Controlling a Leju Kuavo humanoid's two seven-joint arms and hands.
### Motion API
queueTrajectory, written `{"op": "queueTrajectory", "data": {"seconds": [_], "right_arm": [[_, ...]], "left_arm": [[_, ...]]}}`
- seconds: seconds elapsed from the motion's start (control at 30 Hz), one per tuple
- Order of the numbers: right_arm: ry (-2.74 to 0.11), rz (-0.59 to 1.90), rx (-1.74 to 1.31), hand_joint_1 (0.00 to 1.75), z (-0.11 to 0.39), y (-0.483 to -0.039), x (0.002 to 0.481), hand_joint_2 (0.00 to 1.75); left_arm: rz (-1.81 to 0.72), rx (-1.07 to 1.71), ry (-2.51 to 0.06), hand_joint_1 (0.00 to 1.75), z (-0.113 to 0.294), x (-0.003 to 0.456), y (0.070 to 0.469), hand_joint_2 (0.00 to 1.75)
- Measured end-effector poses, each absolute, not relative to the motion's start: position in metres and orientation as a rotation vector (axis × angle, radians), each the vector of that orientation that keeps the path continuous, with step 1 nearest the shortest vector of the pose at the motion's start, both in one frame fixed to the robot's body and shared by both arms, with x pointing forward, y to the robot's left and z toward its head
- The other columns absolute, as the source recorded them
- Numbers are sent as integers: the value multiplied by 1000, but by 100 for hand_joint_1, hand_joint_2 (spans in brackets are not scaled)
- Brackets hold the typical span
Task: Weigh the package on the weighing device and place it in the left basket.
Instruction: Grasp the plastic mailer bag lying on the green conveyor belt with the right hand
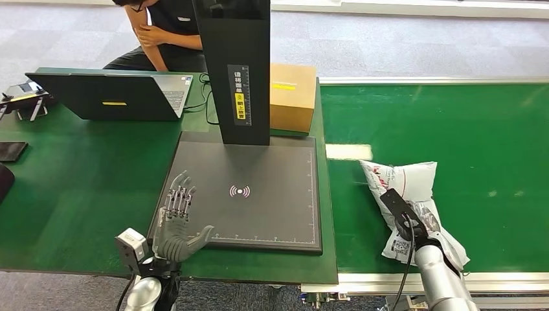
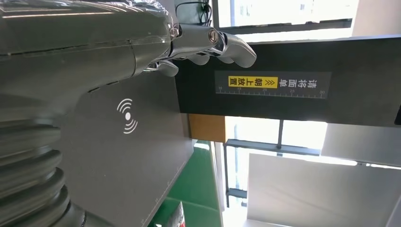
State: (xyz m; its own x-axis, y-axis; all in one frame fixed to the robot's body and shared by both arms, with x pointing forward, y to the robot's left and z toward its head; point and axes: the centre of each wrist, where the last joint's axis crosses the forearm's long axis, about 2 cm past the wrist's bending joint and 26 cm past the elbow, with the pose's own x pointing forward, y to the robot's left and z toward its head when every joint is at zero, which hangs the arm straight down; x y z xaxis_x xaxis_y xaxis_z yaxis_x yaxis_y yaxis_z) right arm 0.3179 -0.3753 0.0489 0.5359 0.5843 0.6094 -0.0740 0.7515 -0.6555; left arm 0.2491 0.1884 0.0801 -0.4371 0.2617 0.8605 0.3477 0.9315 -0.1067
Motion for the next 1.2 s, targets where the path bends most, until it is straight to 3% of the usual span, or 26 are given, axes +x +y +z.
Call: {"op": "queueTrajectory", "data": {"seconds": [0.2, 0.63, 1.2], "right_arm": [[-1061, 403, -795, 175, 51, -367, 314, 175], [-1792, 111, -1167, 175, 85, -356, 287, 175], [-1991, 123, -1346, 175, 118, -348, 280, 175]], "left_arm": [[-91, -426, -2047, 0, 79, 247, 189, 175], [-42, -437, -2051, 0, 80, 243, 189, 175], [-33, -470, -2048, 0, 81, 242, 184, 175]]}}
